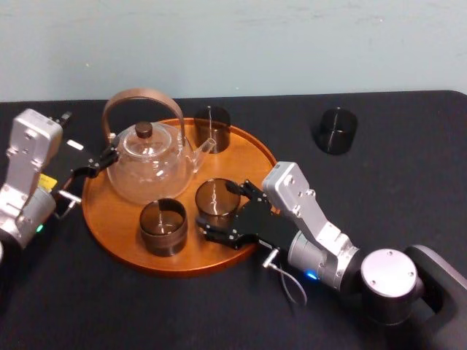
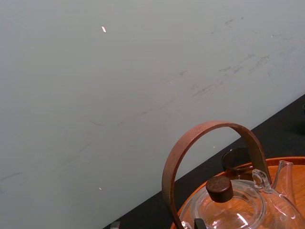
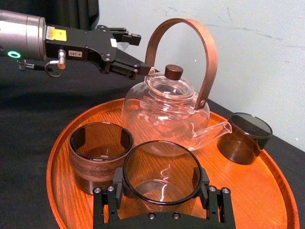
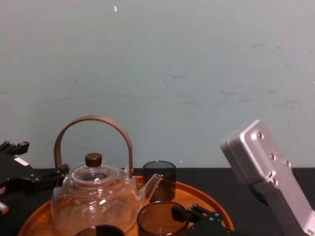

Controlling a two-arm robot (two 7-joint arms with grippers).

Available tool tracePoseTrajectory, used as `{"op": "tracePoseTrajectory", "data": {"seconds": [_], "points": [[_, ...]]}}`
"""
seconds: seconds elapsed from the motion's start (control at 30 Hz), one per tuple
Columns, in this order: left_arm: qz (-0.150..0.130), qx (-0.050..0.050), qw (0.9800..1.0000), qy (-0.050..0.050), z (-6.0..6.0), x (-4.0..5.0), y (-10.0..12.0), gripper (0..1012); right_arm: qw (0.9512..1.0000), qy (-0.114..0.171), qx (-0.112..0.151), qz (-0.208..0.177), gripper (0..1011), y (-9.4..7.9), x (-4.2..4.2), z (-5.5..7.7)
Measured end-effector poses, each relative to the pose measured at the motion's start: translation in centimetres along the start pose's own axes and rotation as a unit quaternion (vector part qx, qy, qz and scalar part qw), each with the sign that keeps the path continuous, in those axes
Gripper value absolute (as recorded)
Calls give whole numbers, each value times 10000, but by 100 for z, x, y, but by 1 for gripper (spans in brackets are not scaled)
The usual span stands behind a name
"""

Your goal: Pick up the glass from the table and place it on the tray.

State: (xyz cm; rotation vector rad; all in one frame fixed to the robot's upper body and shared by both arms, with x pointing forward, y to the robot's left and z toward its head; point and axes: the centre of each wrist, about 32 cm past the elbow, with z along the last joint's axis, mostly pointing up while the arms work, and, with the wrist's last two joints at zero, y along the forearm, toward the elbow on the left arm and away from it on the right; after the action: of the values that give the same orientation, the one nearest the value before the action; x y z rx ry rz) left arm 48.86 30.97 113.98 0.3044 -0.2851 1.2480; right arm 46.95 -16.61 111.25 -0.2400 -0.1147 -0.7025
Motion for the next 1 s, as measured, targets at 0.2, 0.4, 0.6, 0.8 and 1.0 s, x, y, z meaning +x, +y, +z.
{"op": "tracePoseTrajectory", "data": {"seconds": [0.2, 0.4, 0.6, 0.8, 1.0], "points": [[0, 0, 10000, 0, 0, 0, 0, 1009, 10000, 13, -17, 20, 919, 18, -14, -30], [0, 0, 10000, 0, 0, 0, 0, 1010, 10000, 26, -33, 38, 919, 40, -19, -63], [0, 0, 10000, 0, 0, 0, 0, 1010, 10000, 38, -68, 55, 919, 58, -28, -100], [0, 0, 10000, 0, 0, 0, 0, 1009, 9999, 53, -90, 60, 919, 66, -35, -131], [0, 0, 10000, 0, 0, 0, 0, 1010, 9999, 78, -110, 77, 919, 76, -40, -169]]}}
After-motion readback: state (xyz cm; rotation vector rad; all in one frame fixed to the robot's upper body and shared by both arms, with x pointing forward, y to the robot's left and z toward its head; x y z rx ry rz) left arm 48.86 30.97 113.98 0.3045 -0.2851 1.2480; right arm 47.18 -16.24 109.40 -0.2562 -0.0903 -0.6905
